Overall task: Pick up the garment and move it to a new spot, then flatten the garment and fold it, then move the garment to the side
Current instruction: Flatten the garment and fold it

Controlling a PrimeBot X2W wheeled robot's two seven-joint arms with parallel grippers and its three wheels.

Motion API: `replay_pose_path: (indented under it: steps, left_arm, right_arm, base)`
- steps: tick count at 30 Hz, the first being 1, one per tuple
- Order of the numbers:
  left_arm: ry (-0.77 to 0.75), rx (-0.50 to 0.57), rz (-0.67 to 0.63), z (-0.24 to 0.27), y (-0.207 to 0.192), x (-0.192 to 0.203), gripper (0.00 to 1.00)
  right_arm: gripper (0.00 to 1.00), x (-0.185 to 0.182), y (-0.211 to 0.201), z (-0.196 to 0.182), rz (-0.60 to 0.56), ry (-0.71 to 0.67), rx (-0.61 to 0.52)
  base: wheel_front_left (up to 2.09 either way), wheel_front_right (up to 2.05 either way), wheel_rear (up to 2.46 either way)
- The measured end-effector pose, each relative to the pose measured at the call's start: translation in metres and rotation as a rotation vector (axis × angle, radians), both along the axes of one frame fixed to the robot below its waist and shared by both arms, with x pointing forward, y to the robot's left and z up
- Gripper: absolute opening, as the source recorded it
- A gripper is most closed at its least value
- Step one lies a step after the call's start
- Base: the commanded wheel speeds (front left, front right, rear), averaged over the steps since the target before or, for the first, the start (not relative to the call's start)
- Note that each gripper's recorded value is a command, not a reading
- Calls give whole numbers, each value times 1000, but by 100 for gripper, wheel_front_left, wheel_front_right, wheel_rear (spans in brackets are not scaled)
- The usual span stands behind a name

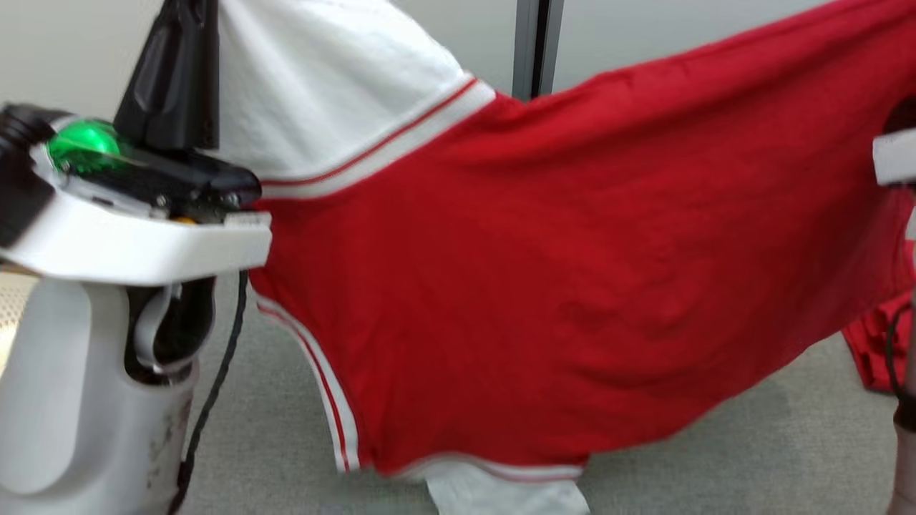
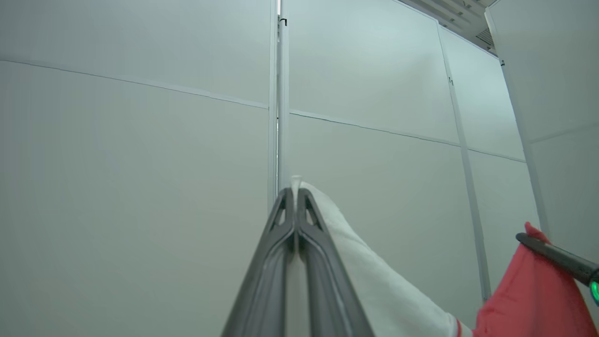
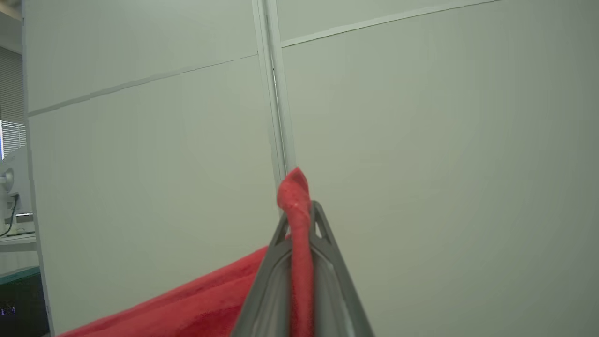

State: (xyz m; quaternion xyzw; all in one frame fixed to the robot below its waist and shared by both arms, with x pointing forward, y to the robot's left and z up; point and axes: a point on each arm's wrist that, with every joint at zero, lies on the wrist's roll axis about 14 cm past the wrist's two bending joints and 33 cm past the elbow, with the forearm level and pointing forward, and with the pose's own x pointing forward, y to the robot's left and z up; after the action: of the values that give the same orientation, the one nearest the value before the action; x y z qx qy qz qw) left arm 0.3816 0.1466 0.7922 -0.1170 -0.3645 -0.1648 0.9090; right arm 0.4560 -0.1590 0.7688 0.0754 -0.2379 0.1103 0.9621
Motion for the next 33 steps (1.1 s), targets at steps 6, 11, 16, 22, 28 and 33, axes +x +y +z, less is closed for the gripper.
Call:
replay_pose_path:
  steps: [6, 11, 16, 22, 28, 33]
  left_arm:
    - [14, 13, 2, 19, 1, 75, 0]
    - [-20, 26, 31, 42, 2, 151, 0]
    - [-67, -25, 109, 44, 19, 214, 0]
    - [-127, -40, 153, 37, 30, 245, 0]
    - [9, 60, 154, -43, 18, 273, 0]
    - [142, 176, 140, -116, 9, 271, 0]
  right_arm:
    - [0, 70, 9, 13, 58, 37, 90]
    - [0, 139, 18, 37, 103, -26, 210]
    - [0, 201, 16, 28, 112, -94, 378]
    - [0, 244, 34, -9, 161, -151, 508]
    - [0, 276, 51, -122, 172, 72, 549]
    - [0, 271, 75, -225, 186, 305, 533]
  base:
    - [0, 0, 0]
    - [0, 0, 0]
    - [0, 0, 0]
    - [0, 0, 0]
    - [0, 0, 0]
    - [0, 0, 0]
